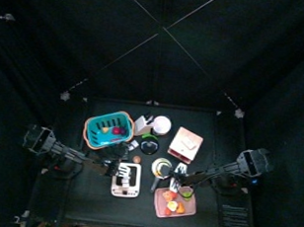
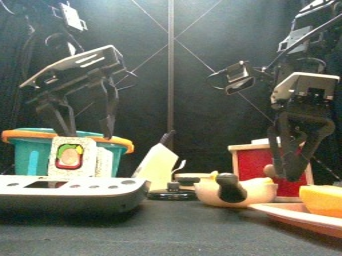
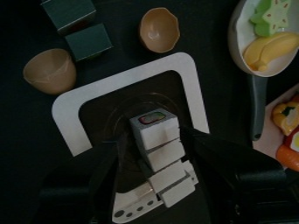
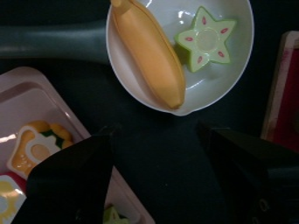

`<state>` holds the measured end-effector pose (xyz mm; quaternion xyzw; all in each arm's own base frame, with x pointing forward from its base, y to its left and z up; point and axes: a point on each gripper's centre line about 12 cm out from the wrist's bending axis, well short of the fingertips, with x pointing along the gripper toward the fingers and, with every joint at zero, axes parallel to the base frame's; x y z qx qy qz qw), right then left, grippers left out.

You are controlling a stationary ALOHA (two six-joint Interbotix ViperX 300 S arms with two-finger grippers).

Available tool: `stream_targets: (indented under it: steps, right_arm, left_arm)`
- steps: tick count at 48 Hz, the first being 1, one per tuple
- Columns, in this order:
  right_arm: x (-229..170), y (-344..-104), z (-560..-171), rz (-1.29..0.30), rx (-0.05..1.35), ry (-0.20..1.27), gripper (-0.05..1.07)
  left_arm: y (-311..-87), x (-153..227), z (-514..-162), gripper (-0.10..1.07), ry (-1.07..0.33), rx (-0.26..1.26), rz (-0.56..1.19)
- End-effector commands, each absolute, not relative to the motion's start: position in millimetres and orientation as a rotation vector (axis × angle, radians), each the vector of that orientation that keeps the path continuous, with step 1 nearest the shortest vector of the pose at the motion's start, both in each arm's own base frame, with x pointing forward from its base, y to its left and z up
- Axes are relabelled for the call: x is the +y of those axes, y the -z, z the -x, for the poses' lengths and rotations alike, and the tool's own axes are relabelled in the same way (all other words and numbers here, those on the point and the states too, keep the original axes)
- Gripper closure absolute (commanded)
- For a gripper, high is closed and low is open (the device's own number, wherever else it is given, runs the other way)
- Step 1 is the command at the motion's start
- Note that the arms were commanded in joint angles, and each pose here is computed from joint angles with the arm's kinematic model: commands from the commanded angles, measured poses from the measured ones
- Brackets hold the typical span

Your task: Grab cleaver

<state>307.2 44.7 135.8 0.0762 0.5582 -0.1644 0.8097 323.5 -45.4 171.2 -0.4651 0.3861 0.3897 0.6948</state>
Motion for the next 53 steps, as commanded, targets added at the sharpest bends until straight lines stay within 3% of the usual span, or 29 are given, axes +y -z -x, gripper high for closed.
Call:
stream_targets:
  steps: [1,14,27,43,53]
  right_arm:
    - [44.9,-147.6,-313.0,-0.175,1.155,0.342,0.04]
    - [35.4,-173.9,-323.0,-0.182,1.074,0.352,0.04]
    - [-11.4,-218.3,-335.8,-0.235,0.927,0.45,0.04]
    - [-79.3,-267.2,-353.5,-0.296,0.764,0.604,0.04]
    - [-113.1,-289.9,-365.0,-0.35,0.706,0.669,0.04]
  left_arm:
    - [-182.3,-42.2,-324.8,0.09,-0.846,0.827,1.033]
    - [-212.4,-25.7,-322.9,0.1,-0.77,0.698,0.899]
    - [-241.4,-6.2,-303.6,0.1,-0.664,0.543,0.717]
    - [-257.8,23.6,-264.4,0.1,-0.611,0.386,0.49]
    - [-252.1,43.8,-238.2,0.1,-0.622,0.338,0.436]
